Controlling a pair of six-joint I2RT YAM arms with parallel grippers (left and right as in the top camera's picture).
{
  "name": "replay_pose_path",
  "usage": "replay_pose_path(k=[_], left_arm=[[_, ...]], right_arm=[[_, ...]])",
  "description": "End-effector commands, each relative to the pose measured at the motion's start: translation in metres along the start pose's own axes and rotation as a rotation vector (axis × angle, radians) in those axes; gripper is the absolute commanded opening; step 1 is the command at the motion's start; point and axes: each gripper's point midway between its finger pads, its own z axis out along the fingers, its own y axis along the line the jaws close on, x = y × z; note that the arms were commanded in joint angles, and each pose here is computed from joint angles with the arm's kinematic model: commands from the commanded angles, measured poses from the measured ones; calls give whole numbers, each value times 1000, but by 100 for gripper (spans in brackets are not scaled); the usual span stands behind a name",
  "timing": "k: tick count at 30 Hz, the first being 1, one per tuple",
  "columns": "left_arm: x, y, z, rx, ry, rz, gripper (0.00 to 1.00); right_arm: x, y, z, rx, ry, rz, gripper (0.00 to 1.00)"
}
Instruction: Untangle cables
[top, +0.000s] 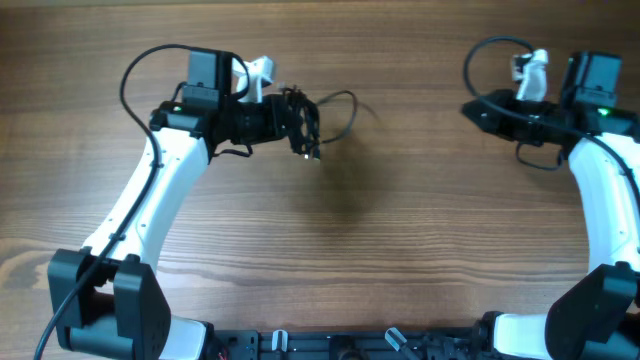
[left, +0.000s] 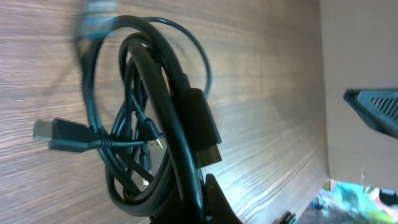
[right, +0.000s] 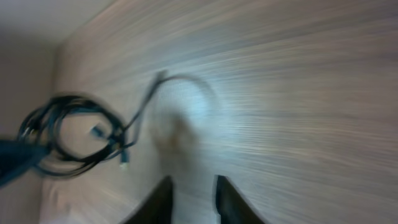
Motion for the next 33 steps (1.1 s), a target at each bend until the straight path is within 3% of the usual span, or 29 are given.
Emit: replay_pose_path(k=[1, 4, 9, 13, 15, 24, 33], left_arm=[[4, -24, 2, 57, 12, 71, 4], [2, -46, -1, 171, 14, 109, 4], [-7, -87, -12, 390, -2, 163, 4], [-15, -81, -10, 345, -13, 14, 4], [-18, -76, -8, 318, -21, -42, 4], [-33, -40, -1, 112, -123, -105, 4], [-35, -34, -1, 84, -138, -115, 4]], right_arm=[[6, 44, 10, -137, 29, -138, 40], [14, 72, 25, -188, 59, -196, 47], [29, 114, 45, -259, 93, -315, 50], [36, 126, 53, -254, 107, -353, 53], [35, 118, 59, -173, 108, -275, 53], [43, 99, 74, 81, 92, 148, 58], [61, 94, 110, 215, 85, 246, 61]])
